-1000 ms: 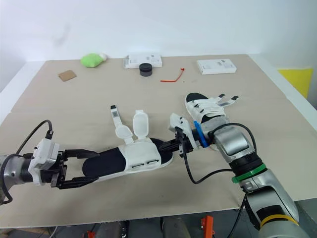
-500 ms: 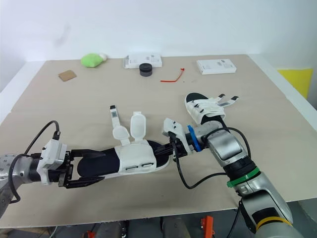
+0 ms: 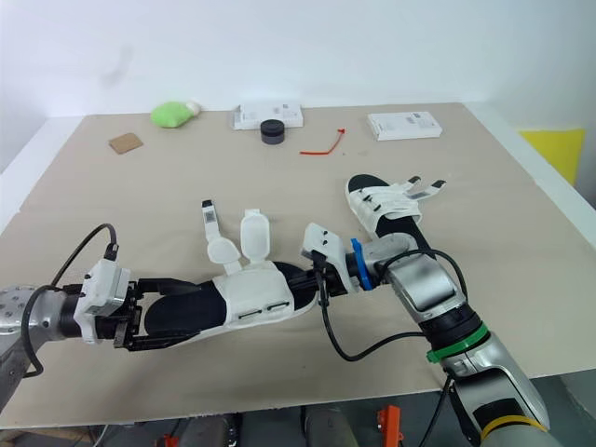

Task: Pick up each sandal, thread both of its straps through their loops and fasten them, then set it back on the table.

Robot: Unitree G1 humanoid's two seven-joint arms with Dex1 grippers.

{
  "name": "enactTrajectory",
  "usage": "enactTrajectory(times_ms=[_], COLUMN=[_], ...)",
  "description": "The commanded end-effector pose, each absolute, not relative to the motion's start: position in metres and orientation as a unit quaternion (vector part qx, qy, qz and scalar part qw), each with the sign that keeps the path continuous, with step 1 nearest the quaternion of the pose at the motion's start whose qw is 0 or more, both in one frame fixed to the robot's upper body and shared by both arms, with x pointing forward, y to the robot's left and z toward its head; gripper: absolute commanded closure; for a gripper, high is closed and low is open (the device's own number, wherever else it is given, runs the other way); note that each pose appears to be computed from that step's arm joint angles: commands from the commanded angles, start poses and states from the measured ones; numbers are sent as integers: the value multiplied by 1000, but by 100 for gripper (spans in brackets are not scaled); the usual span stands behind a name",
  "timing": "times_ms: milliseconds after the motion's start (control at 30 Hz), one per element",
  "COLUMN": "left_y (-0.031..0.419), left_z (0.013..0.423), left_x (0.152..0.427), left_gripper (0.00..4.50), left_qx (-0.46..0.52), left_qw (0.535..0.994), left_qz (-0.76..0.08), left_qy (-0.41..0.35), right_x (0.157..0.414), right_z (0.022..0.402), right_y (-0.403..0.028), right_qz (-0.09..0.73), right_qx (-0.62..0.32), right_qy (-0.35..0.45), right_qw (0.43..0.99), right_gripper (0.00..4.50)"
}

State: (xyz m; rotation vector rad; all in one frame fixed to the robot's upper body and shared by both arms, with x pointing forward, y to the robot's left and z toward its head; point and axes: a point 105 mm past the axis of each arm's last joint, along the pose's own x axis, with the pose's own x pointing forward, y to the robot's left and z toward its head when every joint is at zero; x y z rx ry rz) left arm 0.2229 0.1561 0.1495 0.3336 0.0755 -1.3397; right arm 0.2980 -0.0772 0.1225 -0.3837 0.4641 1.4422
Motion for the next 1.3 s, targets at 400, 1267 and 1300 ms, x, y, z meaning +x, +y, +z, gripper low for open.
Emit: enactTrajectory(times_ms=[400, 1267, 1300], left_y=[153, 130, 127], left_z=[152, 173, 175], left_x=[220, 318, 324], left_gripper=[94, 94, 94], left_qx=[164, -99, -111], left_qw=[768, 852, 851], left_qz=[-619, -508, -505], left_qy=[24, 84, 94], right_x=[296, 292, 292], right_z=[123, 77, 77], right_y=[-84, -82, -82], right_qz=[649, 635, 635], right_qx=[-187, -236, -236], right_qy=[221, 265, 264], right_qw=[703, 686, 687], right_gripper=[448, 448, 448])
